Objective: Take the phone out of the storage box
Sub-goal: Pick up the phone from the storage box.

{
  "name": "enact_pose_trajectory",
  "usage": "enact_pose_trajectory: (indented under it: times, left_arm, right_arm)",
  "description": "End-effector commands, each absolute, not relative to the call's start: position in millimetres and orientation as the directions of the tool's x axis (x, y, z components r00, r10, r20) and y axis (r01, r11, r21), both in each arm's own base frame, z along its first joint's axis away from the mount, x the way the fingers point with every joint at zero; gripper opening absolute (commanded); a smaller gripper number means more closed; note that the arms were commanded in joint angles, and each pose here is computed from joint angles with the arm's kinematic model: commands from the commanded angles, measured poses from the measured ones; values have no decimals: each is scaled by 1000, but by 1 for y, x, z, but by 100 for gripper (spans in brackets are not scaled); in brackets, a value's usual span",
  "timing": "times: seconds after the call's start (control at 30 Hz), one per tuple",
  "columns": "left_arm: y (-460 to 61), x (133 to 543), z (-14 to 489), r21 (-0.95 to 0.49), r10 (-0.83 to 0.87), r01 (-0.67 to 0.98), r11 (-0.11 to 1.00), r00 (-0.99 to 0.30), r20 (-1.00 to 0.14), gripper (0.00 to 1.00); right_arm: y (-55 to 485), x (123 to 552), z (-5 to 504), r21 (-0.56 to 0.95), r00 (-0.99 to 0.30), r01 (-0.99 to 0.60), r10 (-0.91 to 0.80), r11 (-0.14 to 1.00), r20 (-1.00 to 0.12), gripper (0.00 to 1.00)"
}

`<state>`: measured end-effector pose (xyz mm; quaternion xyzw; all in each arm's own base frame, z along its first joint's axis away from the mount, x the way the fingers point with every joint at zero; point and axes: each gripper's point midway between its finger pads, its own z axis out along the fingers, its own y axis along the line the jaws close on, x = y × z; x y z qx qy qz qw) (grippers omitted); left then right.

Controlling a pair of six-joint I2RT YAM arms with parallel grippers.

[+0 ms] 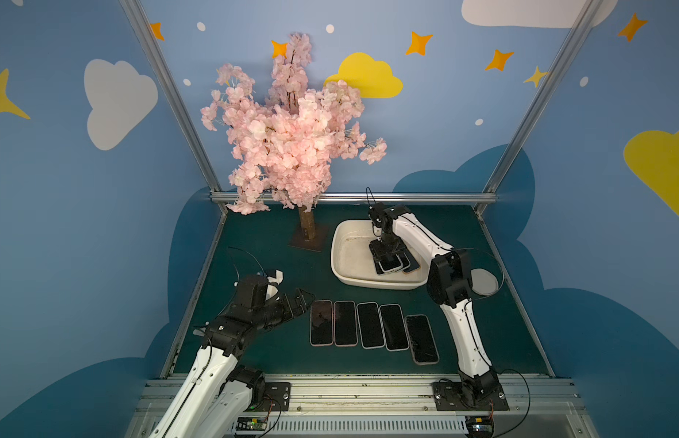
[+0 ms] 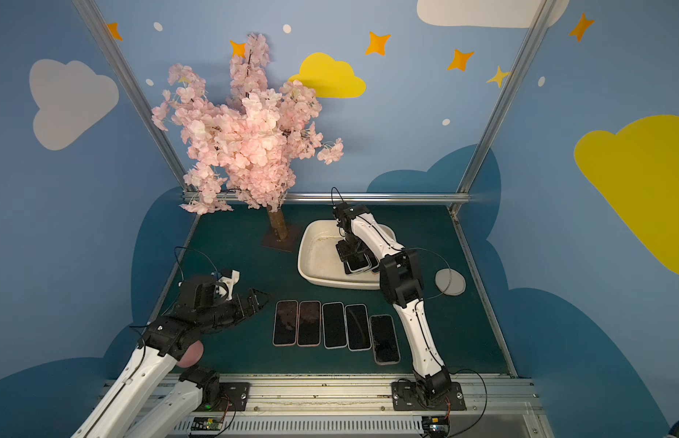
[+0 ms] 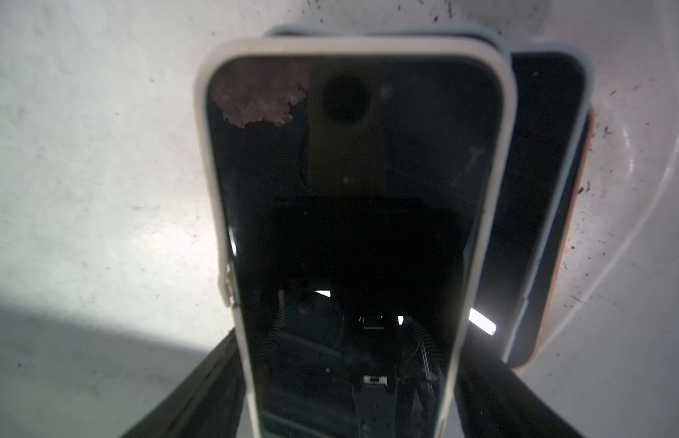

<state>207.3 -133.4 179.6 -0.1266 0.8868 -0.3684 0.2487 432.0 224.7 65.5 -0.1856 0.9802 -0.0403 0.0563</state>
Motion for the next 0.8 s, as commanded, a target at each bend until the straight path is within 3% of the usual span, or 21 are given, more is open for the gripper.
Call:
enact_pose_trajectory:
  times: [0.0,0.37,0.6,0.77]
  left_arm:
    - [-139,217,201,-744,-414,14,668,-824,-387,100]
    - [-167,262,223,-835,-448,45,548,-827,-339,100]
    - [-190,286,232,-867,-436,91,490,-835,-334,100]
    - [-204,300,235,-882,-427,97,460,-847,-316,100]
  right_arm:
    - [218,423,107,-75,-932,-329,-336,941,-135,59]
    - [238,405,167,97,-913,-366,-337,926,-229,56]
    - [276,358,200,291,-903,-415,-351,862,-247,55]
    - [311,315,213,349,-885,-462,-400,815,-238,55]
